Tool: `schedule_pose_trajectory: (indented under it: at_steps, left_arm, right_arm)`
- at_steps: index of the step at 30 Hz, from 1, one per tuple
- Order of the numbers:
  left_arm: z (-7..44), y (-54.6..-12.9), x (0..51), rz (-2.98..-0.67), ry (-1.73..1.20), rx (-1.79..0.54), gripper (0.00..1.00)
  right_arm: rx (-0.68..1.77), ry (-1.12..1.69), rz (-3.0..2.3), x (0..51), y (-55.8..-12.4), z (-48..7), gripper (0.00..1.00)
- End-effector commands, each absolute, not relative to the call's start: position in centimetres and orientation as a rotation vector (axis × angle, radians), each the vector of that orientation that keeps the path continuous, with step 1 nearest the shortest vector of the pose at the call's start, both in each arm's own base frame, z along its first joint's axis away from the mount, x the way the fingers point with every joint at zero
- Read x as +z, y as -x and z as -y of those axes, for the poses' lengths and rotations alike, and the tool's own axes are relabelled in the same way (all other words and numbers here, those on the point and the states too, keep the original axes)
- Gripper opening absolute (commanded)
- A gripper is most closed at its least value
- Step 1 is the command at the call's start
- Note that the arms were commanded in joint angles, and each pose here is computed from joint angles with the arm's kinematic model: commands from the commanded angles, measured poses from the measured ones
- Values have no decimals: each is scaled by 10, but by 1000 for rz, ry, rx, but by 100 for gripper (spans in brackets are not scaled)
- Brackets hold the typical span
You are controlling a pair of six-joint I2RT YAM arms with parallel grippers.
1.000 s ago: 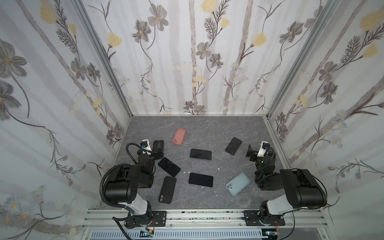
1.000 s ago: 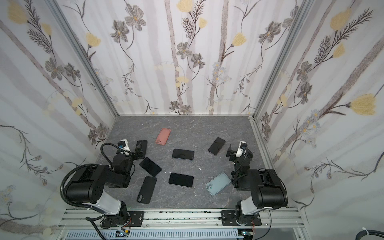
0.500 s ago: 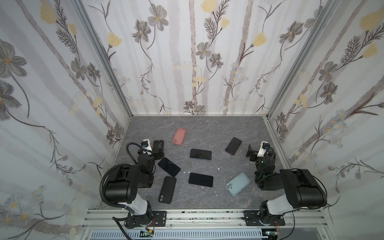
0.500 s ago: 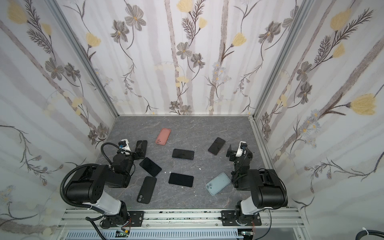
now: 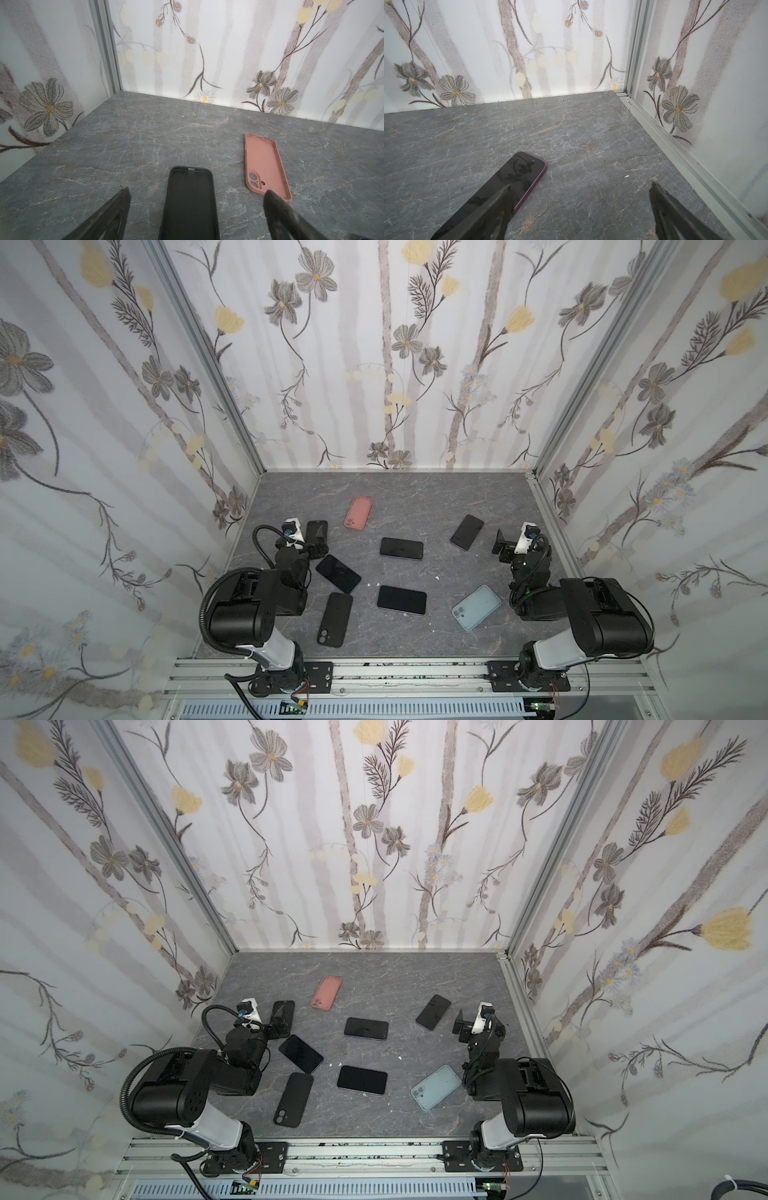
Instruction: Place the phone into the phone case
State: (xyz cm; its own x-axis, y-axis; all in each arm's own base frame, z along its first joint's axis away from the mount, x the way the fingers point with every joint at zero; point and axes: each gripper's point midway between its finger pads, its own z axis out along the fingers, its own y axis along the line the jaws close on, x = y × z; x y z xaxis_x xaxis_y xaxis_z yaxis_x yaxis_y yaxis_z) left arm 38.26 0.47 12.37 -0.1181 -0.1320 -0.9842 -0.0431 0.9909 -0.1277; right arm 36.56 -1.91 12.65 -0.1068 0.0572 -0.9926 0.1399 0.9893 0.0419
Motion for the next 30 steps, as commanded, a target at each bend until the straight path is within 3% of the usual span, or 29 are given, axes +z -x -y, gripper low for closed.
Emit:
schedule_pose_trajectory:
  at_steps: [1,11,18,25,30]
  left_arm:
    - [-9,-384,136,-1667,153,-58,99]
    - [-12,-386,218,-1602,247,-117,95]
    - [27,-392,280,-1687,252,-309,88]
    - [107,-361,315,-1849,2,-495,85]
    - [151,-325,299,-1989,-150,-602,85]
  right_arm:
    - [-65,-152,-1633,138,-365,19,100]
    - [-53,-157,-1689,186,-380,15,100]
    - [206,-38,-1781,257,-375,-47,96]
    - [551,355,-1776,321,-304,-168,92]
    - [641,658,-1802,320,-246,-229,91]
